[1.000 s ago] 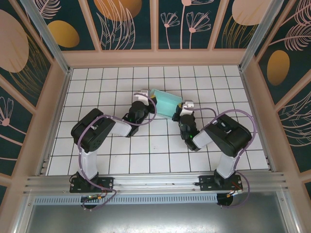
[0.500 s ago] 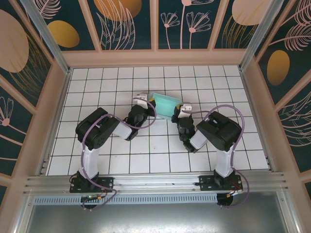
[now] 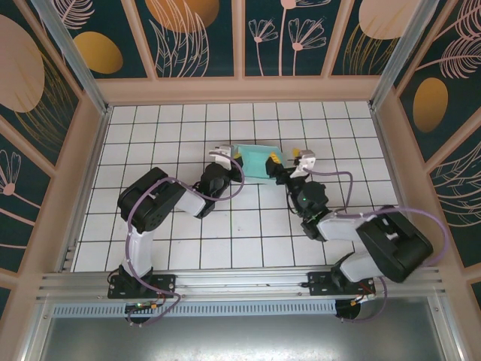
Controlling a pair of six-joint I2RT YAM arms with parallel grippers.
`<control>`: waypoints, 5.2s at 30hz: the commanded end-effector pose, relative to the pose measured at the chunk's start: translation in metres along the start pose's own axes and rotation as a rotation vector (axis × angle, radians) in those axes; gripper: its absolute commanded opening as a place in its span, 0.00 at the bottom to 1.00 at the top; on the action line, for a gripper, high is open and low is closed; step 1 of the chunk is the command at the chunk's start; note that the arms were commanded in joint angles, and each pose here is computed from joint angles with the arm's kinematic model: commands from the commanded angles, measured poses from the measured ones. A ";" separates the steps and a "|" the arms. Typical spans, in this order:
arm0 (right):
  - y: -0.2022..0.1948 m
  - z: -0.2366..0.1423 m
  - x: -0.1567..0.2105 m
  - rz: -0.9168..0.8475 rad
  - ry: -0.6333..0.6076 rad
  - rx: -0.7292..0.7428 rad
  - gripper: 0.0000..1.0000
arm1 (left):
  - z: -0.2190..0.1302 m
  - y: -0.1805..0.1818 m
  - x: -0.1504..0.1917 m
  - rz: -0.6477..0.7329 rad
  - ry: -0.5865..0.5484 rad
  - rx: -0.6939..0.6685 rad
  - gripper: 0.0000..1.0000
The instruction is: Fold the paper box
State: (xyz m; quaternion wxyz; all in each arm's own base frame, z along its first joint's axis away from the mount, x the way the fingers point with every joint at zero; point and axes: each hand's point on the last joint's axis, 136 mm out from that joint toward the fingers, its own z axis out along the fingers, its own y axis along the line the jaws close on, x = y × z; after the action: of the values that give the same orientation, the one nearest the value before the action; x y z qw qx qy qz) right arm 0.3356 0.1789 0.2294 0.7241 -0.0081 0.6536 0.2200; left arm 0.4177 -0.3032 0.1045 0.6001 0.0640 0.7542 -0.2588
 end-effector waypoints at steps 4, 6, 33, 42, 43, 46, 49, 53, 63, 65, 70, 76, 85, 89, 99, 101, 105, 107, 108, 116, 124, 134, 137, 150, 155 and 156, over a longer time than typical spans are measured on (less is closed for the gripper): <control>-0.040 -0.007 0.002 0.182 0.130 0.038 0.77 | 0.006 0.003 0.012 0.035 0.039 -0.026 0.00; -0.052 -0.002 0.004 0.243 0.187 0.078 0.76 | 0.006 0.002 0.012 0.039 0.039 -0.024 0.00; -0.058 0.035 0.077 1.013 0.747 0.095 0.52 | 0.006 -0.009 0.015 0.129 0.039 0.007 0.00; -0.052 0.037 0.096 1.097 0.797 0.064 0.51 | 0.009 -0.011 0.020 0.120 0.048 0.013 0.00; -0.051 0.037 0.097 1.103 0.800 0.065 0.49 | 0.009 -0.010 0.021 0.118 0.049 0.011 0.00; -0.049 0.038 0.101 1.120 0.816 0.055 0.41 | 0.009 -0.010 0.023 0.116 0.052 0.012 0.00; -0.051 0.037 0.106 1.117 0.820 0.064 0.38 | 0.009 -0.010 0.025 0.113 0.057 0.014 0.00; -0.065 0.032 0.107 1.072 0.793 0.133 0.46 | 0.009 -0.008 0.025 0.118 0.057 0.005 0.00; -0.070 0.021 0.113 1.051 0.827 0.167 0.53 | 0.009 -0.008 0.028 0.124 0.059 0.007 0.00; -0.067 0.024 0.112 1.059 0.831 0.152 0.52 | 0.010 -0.008 0.028 0.123 0.059 0.010 0.00; -0.062 0.030 0.116 1.070 0.857 0.120 0.48 | 0.009 -0.008 0.028 0.126 0.058 0.011 0.00; -0.052 0.037 0.125 1.074 0.886 0.094 0.46 | 0.008 -0.007 0.029 0.126 0.061 0.008 0.00; -0.054 0.035 0.130 1.067 0.899 0.113 0.49 | 0.008 -0.005 0.031 0.134 0.062 0.003 0.00; -0.066 0.027 0.133 1.053 0.887 0.173 0.52 | 0.008 -0.005 0.032 0.142 0.066 0.000 0.00; -0.054 0.028 0.145 1.091 0.954 0.124 0.55 | 0.009 -0.006 0.034 0.147 0.070 0.008 0.00; -0.049 0.029 0.145 1.116 0.959 0.102 0.55 | 0.009 -0.006 0.034 0.147 0.071 0.009 0.00; -0.043 0.033 0.144 1.156 0.952 0.066 0.52 | 0.009 -0.007 0.035 0.148 0.071 0.019 0.00; -0.040 0.035 0.146 1.171 0.955 0.054 0.50 | 0.009 -0.008 0.034 0.147 0.070 0.021 0.00; -0.038 0.036 0.146 1.178 0.958 0.047 0.49 | 0.009 -0.008 0.035 0.149 0.072 0.021 0.00; -0.035 0.039 0.149 1.185 0.964 0.034 0.45 | 0.008 -0.007 0.035 0.151 0.072 0.019 0.00; -0.029 0.037 0.149 1.277 0.935 -0.013 0.55 | 0.009 -0.008 0.035 0.153 0.069 0.021 0.00; -0.035 0.032 0.161 1.203 0.954 0.044 0.40 | 0.009 -0.009 0.035 0.156 0.074 0.031 0.00; -0.045 0.030 0.166 1.102 0.975 0.108 0.38 | 0.007 -0.009 0.035 0.146 0.075 0.034 0.00; -0.055 0.029 0.166 0.976 0.991 0.163 0.39 | -0.008 -0.006 0.035 0.098 0.069 0.033 0.15; -0.056 0.031 0.164 0.966 0.986 0.165 0.39 | -0.019 -0.008 0.026 0.085 0.052 0.049 0.32; -0.056 0.031 0.164 0.960 0.986 0.168 0.39 | -0.021 -0.008 0.024 0.083 0.043 0.051 0.37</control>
State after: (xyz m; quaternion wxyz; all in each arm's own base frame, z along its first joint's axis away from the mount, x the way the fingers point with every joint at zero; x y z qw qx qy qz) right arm 0.3987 0.1899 0.0740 0.1761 0.2341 0.8359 0.4641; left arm 0.3959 -0.3029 0.0661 0.5779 0.1198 0.7748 -0.2266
